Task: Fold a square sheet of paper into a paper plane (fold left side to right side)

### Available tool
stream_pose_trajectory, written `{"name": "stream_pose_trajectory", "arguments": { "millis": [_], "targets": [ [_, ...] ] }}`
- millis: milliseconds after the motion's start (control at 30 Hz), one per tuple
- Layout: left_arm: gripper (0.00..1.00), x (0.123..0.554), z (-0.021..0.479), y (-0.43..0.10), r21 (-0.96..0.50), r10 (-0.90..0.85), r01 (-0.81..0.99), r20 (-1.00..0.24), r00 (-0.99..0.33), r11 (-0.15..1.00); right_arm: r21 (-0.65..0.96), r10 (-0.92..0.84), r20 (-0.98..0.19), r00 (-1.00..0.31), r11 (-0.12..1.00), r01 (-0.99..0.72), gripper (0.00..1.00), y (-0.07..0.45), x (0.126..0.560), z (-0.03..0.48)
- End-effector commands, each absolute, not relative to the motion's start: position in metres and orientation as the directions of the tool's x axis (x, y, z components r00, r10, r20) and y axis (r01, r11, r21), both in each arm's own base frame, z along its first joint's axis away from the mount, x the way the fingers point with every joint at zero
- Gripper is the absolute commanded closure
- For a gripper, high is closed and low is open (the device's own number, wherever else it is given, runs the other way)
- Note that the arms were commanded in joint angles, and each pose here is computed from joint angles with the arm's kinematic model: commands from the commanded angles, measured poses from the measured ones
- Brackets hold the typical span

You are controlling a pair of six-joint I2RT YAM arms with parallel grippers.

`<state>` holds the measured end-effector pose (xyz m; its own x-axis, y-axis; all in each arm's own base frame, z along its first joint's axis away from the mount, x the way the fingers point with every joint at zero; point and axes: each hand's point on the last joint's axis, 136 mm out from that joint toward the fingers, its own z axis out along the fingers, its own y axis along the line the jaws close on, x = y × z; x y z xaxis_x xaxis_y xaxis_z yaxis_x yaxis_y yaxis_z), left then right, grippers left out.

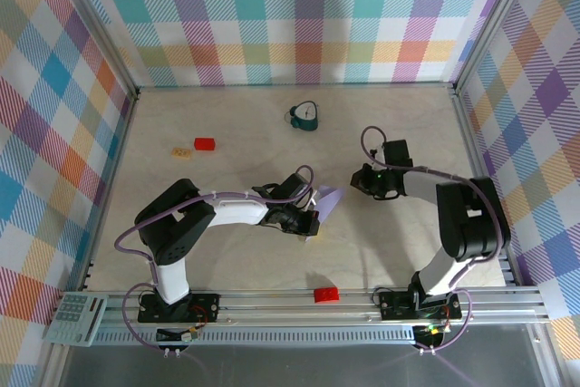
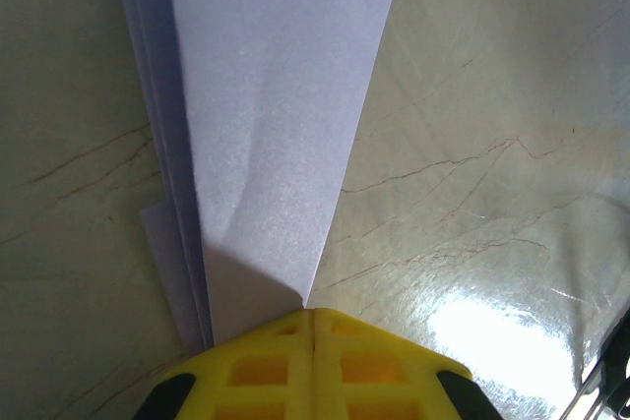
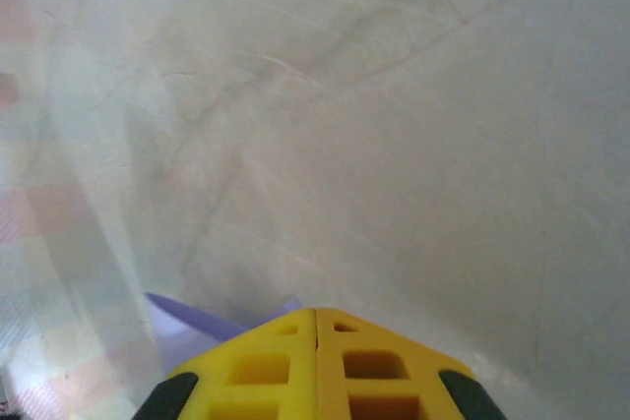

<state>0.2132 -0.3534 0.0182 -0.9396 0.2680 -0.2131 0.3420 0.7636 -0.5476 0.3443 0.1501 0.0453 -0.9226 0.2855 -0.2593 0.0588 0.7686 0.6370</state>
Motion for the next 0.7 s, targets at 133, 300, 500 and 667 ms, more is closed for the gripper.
{"name": "stream_pose_trajectory", "arguments": {
  "millis": [133,300,500,667],
  "targets": [
    [1.00,0.197,-0.016,-0.312,-0.411,0.260,0.274,-0.091,-0.961,0.869,0.712,0.297,-0.241,-0.924,0.701,0.040,1.00,0.157,0.314,0.068],
    [1.00,0.203,-0.014,-0.316,-0.426,0.241,0.264,-0.107,-0.965,0.865,0.812,0.294,-0.142,-0.945,0.581,0.059,1.00,0.180,0.284,0.070],
    [1.00,0.205,-0.011,-0.318,-0.439,0.233,0.259,-0.114,-0.966,0.861,0.815,0.212,-0.115,-0.970,0.579,0.030,1.00,0.217,0.263,0.063],
    [1.00,0.205,-0.010,-0.320,-0.448,0.230,0.258,-0.117,-0.966,0.856,0.804,0.175,-0.109,-0.979,0.594,0.017,1.00,0.243,0.265,0.055]
  ]
}}
